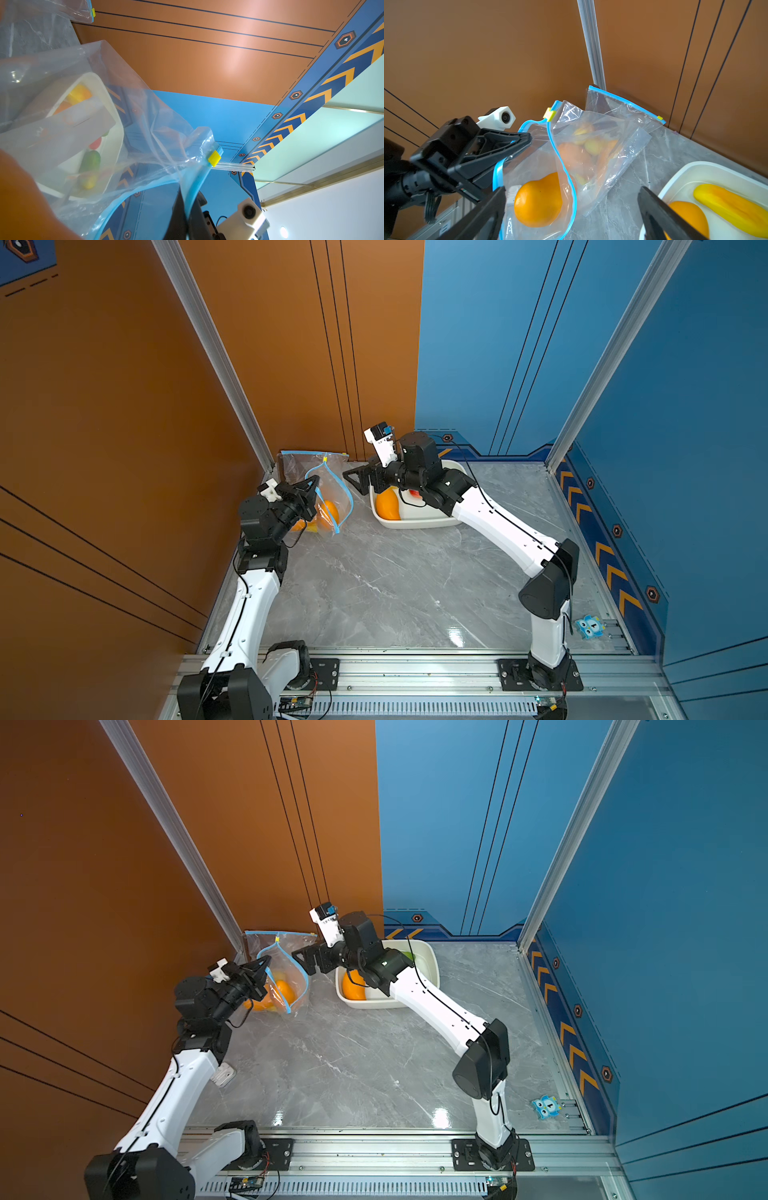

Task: Place the mango in a zip-top bag and seal the zipper
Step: Open the zipper of the food storage bag.

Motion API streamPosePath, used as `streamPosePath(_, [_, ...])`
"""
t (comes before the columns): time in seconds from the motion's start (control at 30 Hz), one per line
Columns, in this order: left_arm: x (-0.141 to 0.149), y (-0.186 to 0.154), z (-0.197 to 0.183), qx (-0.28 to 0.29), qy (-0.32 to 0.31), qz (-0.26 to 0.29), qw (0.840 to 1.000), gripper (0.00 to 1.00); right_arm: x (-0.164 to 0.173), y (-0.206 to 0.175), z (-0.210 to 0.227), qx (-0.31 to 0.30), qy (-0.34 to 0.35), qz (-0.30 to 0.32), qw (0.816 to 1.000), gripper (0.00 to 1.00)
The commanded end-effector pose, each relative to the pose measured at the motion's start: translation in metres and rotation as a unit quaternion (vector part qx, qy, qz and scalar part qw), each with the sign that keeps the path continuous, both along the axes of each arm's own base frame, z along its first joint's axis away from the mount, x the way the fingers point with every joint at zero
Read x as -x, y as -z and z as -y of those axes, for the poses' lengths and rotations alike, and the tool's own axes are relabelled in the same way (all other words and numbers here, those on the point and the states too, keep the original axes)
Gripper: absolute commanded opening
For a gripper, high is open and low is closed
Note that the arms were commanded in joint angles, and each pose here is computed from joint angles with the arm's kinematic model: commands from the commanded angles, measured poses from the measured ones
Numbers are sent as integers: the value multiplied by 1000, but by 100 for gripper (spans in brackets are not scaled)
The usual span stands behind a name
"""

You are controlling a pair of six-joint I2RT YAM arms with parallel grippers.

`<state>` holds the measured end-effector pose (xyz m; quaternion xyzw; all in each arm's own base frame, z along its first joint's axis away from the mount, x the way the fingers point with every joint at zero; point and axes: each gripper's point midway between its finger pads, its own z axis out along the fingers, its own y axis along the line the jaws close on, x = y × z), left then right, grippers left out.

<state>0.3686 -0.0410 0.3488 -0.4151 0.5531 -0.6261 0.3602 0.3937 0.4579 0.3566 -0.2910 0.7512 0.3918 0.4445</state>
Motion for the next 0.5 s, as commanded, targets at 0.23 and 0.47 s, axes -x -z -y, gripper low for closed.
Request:
streamPosePath(0.23, [4,7,1,-12,-4,6,1000,0,0,94,-33,73,-21,-134,988,51])
streamPosePath(0.47, [1,16,-12,-57,-29,13,998,0,21,41,-32,43,-16,-113,993,0])
